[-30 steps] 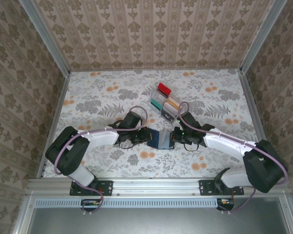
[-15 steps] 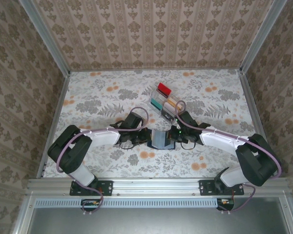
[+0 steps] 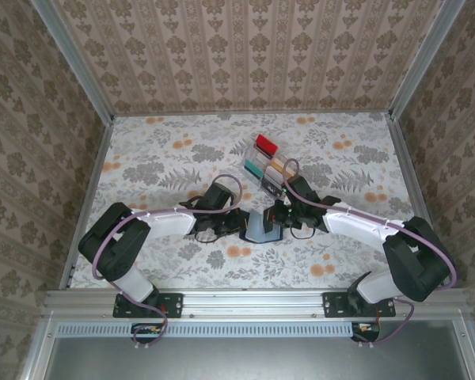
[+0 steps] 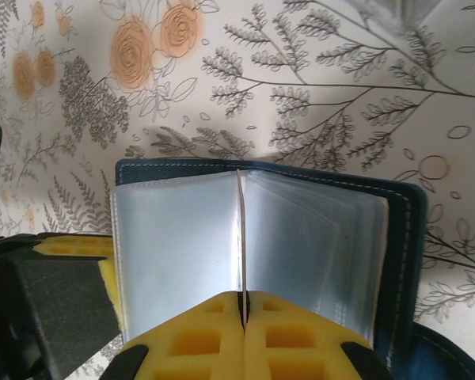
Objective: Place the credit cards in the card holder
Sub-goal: Flip over the card slot on the card holder, then insert the credit card into the card slot.
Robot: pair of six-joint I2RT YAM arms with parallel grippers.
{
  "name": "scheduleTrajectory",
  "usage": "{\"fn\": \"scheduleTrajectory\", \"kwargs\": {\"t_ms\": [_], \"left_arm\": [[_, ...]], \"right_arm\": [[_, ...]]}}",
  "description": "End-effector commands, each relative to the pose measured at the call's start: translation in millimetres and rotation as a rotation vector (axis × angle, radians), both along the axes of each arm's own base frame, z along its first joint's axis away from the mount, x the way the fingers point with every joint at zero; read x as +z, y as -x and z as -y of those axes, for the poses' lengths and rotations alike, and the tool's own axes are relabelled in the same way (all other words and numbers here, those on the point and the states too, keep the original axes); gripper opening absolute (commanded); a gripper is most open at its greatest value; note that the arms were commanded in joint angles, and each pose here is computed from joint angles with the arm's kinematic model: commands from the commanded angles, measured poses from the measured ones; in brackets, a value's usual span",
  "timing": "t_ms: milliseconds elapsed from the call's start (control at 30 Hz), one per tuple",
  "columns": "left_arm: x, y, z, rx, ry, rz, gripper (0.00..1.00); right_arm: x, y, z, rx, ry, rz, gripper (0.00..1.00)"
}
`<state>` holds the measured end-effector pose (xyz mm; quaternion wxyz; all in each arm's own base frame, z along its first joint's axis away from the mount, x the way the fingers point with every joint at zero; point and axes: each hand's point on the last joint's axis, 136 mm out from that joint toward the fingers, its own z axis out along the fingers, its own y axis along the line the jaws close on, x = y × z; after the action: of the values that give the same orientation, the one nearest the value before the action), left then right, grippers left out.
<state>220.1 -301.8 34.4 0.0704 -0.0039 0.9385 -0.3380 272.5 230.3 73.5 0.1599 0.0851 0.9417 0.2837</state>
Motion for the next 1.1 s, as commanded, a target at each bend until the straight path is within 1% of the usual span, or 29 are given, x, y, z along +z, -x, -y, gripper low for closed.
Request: {"fn": "scheduleTrajectory", "kwargs": {"t_ms": [0, 67, 233, 300, 333, 400, 500, 567, 700, 833, 967, 1067], "left_arm": [[-1.9, -0.2, 0.7, 0.003, -0.026, 0.005, 0.07], [-1.6, -0.7, 1.2, 0.009, -0.022, 0.004, 0.07], [-2.0, -0.9, 1.8, 0.017, -0.019, 0.002, 0.09], [-1.8, -1.7, 1.6, 0.019, -0.021, 0.002, 0.09], [-1.8, -1.2, 1.3, 0.019, -0.023, 0.001, 0.09], [-3.0, -1.8, -0.3, 0.028, -0.028, 0.003, 0.10], [-4.6, -2.3, -0.8, 0.036, -0.030, -0.001, 0.10], [-6.2, -1.8, -0.7, 0.036, -0.031, -0.003, 0.10], [-8.6, -1.8, -1.3, 0.038, -0.033, -0.007, 0.10], [-10.7, -0.8, -2.7, 0.045, -0.034, -0.012, 0.12], [-10.3, -0.3, -2.9, 0.040, -0.034, -0.010, 0.13], [-8.8, 0.3, -4.4, 0.035, -0.040, -0.007, 0.16]], "right_arm": [[3.1, -0.3, -14.1, 0.041, -0.024, -0.019, 0.00], [-1.6, -1.3, -16.0, 0.036, -0.029, -0.030, 0.00], [6.3, -5.9, -34.8, 0.020, -0.155, -0.019, 0.01], [33.3, -8.4, -43.0, 0.018, -0.244, 0.032, 0.01], [47.2, -10.5, -42.6, 0.008, -0.265, 0.069, 0.01], [70.4, -12.0, -33.3, 0.003, -0.232, 0.130, 0.01], [87.4, -7.6, -23.8, 0.039, -0.162, 0.152, 0.01], [85.0, -5.4, -11.8, 0.012, -0.107, 0.153, 0.01], [68.9, -0.9, 4.2, -0.035, -0.051, 0.146, 0.00], [47.1, 4.1, -8.3, 0.006, -0.081, 0.083, 0.00], [26.5, 3.4, -17.7, 0.017, -0.076, 0.040, 0.00], [-3.8, 4.9, -10.7, 0.000, 0.015, -0.025, 0.00]]}}
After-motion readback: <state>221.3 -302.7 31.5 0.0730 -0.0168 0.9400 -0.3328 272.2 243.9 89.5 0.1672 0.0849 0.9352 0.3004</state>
